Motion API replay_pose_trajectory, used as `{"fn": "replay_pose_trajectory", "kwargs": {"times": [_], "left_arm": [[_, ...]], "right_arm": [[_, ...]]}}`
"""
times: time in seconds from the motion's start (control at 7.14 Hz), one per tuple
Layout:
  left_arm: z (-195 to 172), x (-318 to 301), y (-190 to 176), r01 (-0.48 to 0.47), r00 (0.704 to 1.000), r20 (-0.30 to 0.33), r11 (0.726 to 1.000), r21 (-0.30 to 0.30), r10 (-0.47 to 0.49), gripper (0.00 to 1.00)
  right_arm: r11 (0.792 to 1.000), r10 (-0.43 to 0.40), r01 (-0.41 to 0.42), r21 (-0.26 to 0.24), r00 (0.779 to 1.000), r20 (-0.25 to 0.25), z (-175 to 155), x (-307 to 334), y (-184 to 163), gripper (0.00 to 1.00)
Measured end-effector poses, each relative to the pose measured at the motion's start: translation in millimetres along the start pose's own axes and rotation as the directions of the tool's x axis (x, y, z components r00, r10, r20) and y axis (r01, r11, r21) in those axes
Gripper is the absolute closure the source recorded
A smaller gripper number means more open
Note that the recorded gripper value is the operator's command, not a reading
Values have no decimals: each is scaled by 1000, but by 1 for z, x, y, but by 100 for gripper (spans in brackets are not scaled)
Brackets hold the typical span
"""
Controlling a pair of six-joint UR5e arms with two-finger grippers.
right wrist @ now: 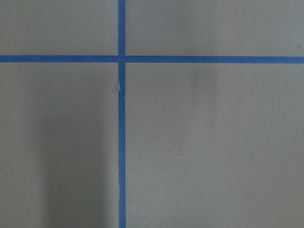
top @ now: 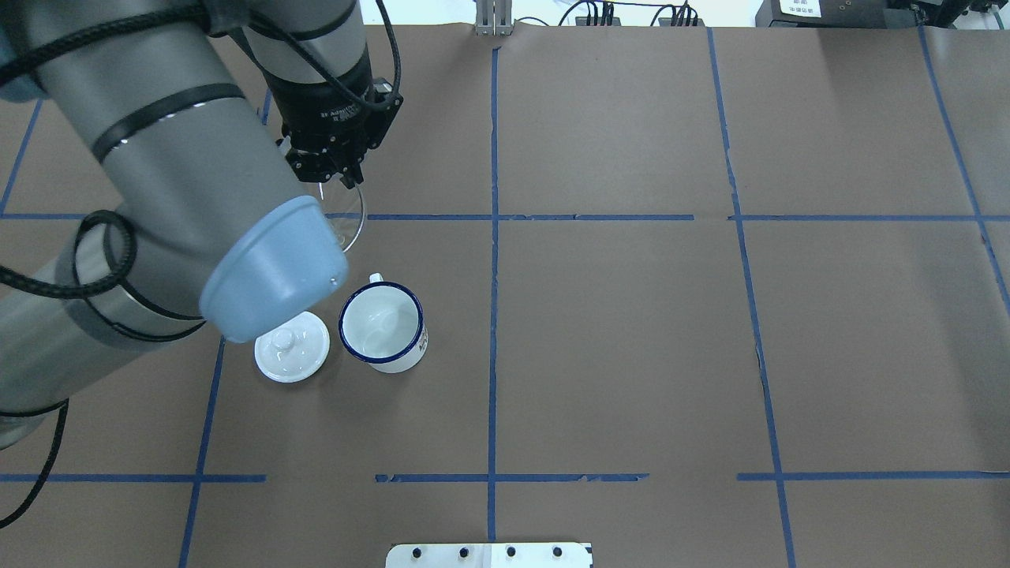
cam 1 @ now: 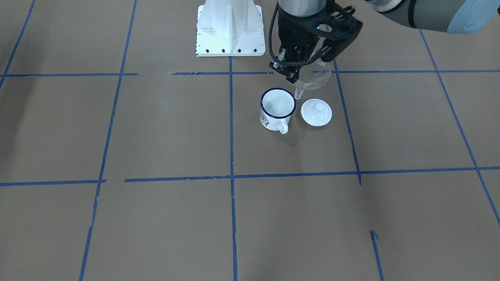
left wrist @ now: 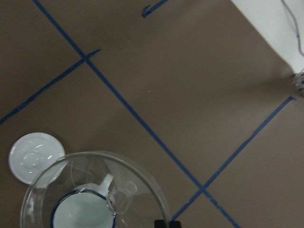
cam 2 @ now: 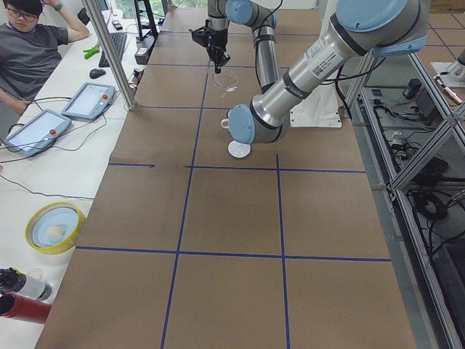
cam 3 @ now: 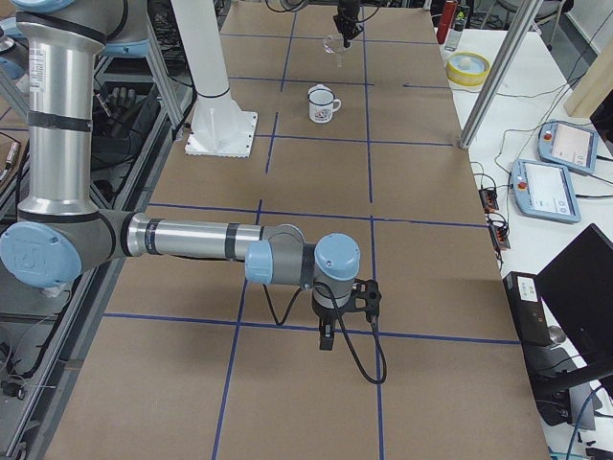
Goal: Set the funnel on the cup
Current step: 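Lift the funnel and carry it over the enamel mug, then lower the funnel into the mug opening with the left gripper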
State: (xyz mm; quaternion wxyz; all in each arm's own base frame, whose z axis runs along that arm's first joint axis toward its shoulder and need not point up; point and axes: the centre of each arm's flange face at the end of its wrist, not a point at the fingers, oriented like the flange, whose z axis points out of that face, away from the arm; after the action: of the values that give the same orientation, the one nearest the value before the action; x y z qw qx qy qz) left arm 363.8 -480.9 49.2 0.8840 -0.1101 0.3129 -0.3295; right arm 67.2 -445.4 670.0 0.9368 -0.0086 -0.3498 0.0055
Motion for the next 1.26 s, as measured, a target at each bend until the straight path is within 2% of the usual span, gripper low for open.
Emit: {"fn": "replay_pose_trajectory", "kwargs": {"times": [0.14,0.56,0.98,1.26], "left_arm": [[23,8,15,-52,998,36,998,-32,54,100],[112,6,47,-150,987,51,984,-94,155,100],[157,21,49,-173,983,43,979,-105,178,100],[171,28,45,-178,982,44,978,-105,183,100]], "right_arm": [[1000,0,0,0,1000,0,0,0,0,0],[1000,0,0,0,1000,0,0,0,0,0],[1000,0,0,0,1000,0,0,0,0,0],[1000,0,0,0,1000,0,0,0,0,0]]}}
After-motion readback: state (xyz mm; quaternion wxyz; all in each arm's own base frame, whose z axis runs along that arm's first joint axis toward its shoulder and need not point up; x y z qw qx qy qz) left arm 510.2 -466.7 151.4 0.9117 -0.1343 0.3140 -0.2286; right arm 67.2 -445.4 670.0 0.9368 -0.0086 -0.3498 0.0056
